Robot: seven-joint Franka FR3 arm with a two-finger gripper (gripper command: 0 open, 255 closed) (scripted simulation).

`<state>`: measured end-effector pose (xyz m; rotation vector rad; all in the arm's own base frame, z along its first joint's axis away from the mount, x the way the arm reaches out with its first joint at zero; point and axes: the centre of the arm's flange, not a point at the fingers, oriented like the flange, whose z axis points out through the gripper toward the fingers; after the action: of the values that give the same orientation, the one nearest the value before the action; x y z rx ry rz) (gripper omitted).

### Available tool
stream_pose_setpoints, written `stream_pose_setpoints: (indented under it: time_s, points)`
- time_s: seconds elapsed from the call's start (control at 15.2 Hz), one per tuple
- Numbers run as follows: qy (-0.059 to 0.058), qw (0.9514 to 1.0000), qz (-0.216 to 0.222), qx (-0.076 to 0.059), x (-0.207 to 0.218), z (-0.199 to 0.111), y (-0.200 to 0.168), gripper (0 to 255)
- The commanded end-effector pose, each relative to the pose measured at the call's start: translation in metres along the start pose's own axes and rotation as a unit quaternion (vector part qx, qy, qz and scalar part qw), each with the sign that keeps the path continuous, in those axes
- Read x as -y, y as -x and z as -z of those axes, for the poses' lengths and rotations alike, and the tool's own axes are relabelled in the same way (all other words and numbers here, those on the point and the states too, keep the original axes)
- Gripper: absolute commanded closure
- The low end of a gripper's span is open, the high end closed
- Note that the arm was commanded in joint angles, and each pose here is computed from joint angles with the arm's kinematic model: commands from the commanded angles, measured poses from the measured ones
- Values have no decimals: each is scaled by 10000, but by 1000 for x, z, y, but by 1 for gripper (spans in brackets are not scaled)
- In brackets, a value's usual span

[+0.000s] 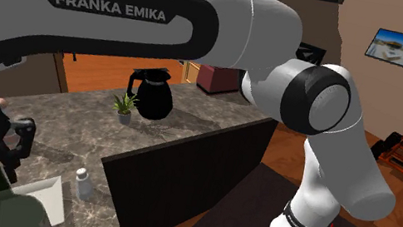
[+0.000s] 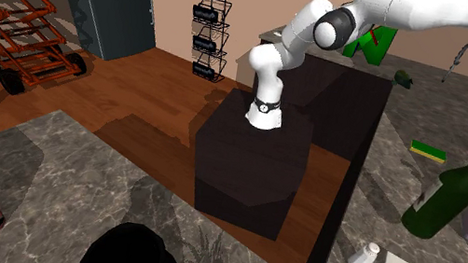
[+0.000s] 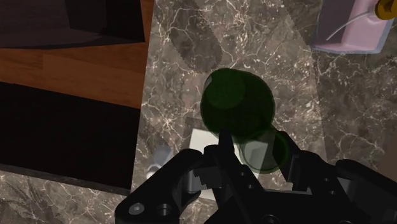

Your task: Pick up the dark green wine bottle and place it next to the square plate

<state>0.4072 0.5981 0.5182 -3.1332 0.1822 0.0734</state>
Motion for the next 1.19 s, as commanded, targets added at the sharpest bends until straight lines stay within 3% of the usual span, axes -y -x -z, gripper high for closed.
stream_pose_setpoints:
  time_s: [0.0, 0.46, 0.92, 0.99, 1.12]
  points:
    - [-4, 10000, -1, -2, 0, -10, 1, 255]
    - [-4, 10000, -1, -2, 0, -46, -1, 255]
    - [-4, 10000, -1, -2, 0, -46, -1, 255]
    - [-4, 10000, -1, -2, 0, -46, -1, 0]
    - [-4, 10000, -1, -2, 0, -46, -1, 0]
